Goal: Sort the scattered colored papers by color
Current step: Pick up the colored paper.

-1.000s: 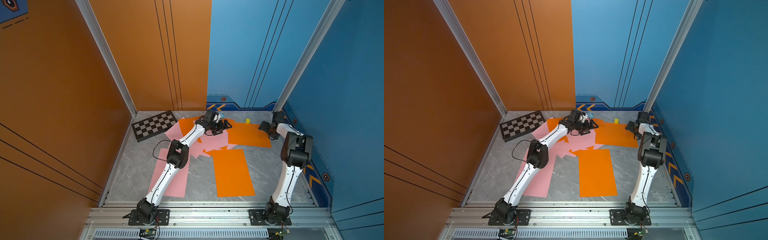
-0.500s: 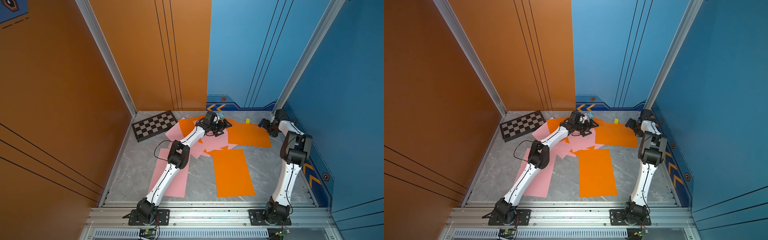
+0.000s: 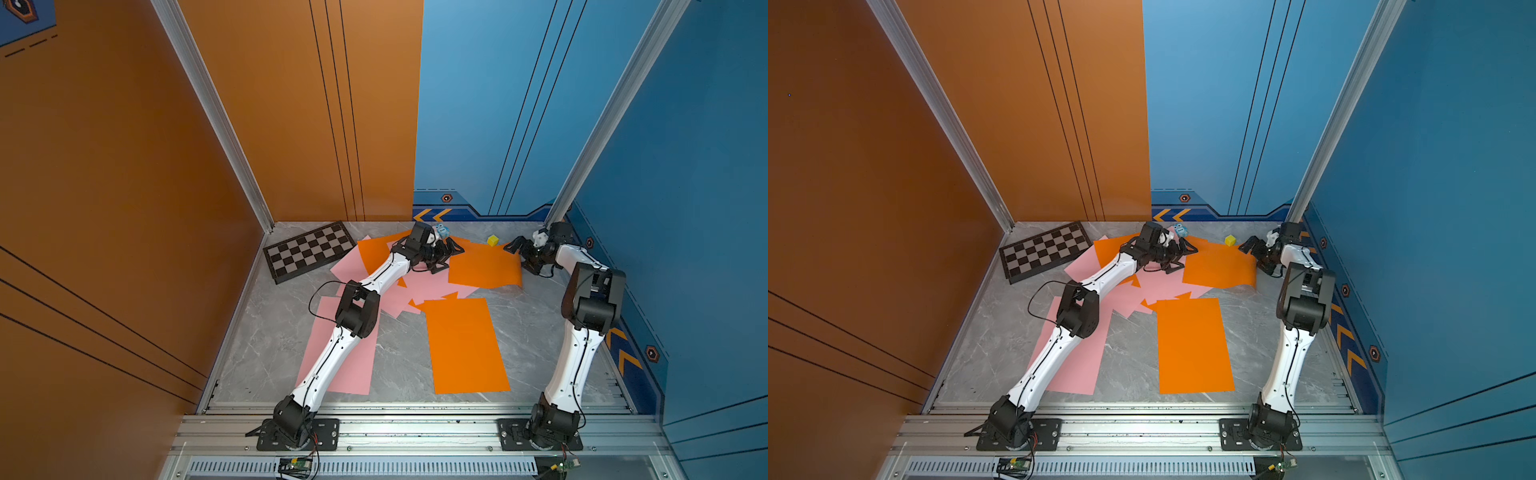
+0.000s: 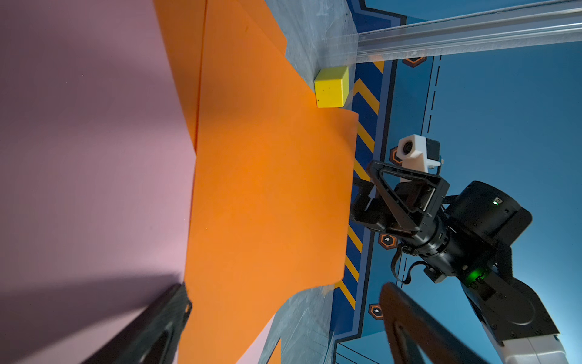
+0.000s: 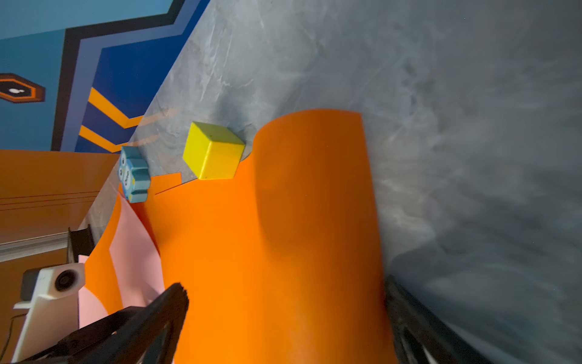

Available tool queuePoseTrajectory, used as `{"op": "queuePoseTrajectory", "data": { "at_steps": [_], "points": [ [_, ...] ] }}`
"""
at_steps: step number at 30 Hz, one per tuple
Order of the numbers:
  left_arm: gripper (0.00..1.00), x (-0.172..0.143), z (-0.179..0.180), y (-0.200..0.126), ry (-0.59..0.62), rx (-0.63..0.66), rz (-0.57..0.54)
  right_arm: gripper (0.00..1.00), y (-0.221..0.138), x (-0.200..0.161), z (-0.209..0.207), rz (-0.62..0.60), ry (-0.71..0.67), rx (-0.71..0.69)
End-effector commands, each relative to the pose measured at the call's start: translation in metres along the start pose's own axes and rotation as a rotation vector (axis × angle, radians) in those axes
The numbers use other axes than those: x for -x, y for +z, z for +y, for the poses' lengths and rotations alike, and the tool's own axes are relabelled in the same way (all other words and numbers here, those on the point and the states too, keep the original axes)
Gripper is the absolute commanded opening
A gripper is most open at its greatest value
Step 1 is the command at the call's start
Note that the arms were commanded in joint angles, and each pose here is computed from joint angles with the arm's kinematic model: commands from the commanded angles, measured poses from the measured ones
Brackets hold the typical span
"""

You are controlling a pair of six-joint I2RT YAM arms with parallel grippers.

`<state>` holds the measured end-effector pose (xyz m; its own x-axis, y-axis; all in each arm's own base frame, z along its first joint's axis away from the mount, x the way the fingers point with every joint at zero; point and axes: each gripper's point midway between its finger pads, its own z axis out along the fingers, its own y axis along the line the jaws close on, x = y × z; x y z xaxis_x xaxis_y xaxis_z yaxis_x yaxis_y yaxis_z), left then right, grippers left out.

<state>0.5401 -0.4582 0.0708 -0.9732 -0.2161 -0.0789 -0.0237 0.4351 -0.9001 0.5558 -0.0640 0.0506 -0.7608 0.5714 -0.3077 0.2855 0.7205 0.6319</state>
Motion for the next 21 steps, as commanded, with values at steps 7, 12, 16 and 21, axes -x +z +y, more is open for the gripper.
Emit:
{"op": "queuePoseTrajectory", "data": {
  "at_steps": [7, 12, 16, 21],
  "points": [
    [0.98, -0.018, 0.051, 0.013, -0.091, 0.072, 0.077, 0.90, 0.012, -0.063, 0.000, 0.164, 0.108, 0.002],
    [0.98, -0.016, 0.051, 0.012, -0.091, 0.068, 0.078, 0.59, 0.012, -0.069, 0.003, 0.175, 0.115, 0.008],
    [0.98, -0.010, 0.042, 0.005, -0.078, 0.049, 0.074, 0.52, 0.006, -0.070, 0.009, 0.163, 0.118, 0.012],
    [0.98, 0.004, 0.016, -0.015, -0.028, 0.014, 0.048, 0.42, -0.011, -0.067, 0.035, 0.123, 0.100, 0.065]
  ]
}}
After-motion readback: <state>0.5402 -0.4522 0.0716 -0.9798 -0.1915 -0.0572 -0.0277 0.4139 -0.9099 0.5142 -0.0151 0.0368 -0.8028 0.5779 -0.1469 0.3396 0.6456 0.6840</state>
